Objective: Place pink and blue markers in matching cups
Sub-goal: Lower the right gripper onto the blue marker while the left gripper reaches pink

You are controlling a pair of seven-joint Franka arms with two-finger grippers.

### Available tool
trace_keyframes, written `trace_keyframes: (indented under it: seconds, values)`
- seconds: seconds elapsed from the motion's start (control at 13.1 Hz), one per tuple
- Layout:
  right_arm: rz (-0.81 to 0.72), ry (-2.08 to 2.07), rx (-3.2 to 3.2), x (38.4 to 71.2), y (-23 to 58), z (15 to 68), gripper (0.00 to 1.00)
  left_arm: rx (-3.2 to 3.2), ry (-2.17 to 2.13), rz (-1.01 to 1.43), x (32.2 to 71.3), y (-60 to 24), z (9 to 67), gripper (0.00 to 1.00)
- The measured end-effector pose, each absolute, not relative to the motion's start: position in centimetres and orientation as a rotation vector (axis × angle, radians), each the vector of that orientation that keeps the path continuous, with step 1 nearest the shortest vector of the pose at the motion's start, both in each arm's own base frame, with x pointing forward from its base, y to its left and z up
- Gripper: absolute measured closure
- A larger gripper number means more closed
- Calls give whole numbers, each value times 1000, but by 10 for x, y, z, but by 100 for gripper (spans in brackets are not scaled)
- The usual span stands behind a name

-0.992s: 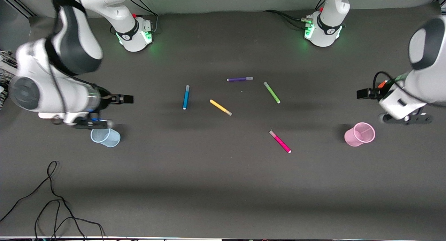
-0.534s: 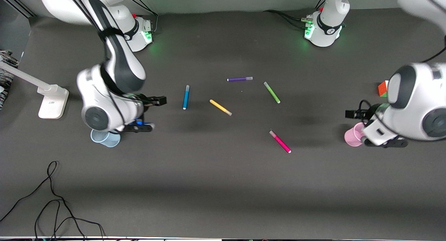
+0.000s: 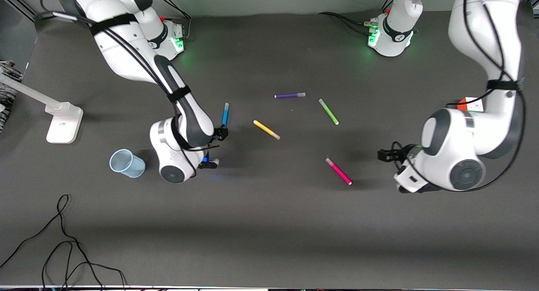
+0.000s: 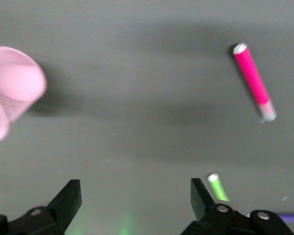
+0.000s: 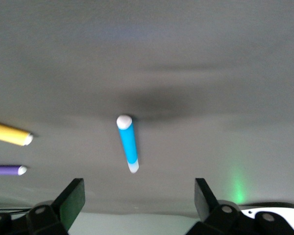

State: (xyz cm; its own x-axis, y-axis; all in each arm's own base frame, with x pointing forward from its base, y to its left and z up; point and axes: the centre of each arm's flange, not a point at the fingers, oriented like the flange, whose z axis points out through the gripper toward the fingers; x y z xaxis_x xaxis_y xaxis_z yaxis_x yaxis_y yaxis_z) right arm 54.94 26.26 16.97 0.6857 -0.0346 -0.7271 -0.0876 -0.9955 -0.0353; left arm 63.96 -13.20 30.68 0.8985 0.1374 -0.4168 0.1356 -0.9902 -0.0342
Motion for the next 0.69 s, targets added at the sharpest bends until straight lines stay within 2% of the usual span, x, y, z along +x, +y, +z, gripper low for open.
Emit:
trace_keyframes:
  seconds: [0.53,0.69]
  values:
    - [1218,57,-2856,534,292,126,4,-3047,-623,585,629,-250,236,2]
    - [1213,60,-2858,535,291,124,26,-3062,-806,580,634,-256,221,3]
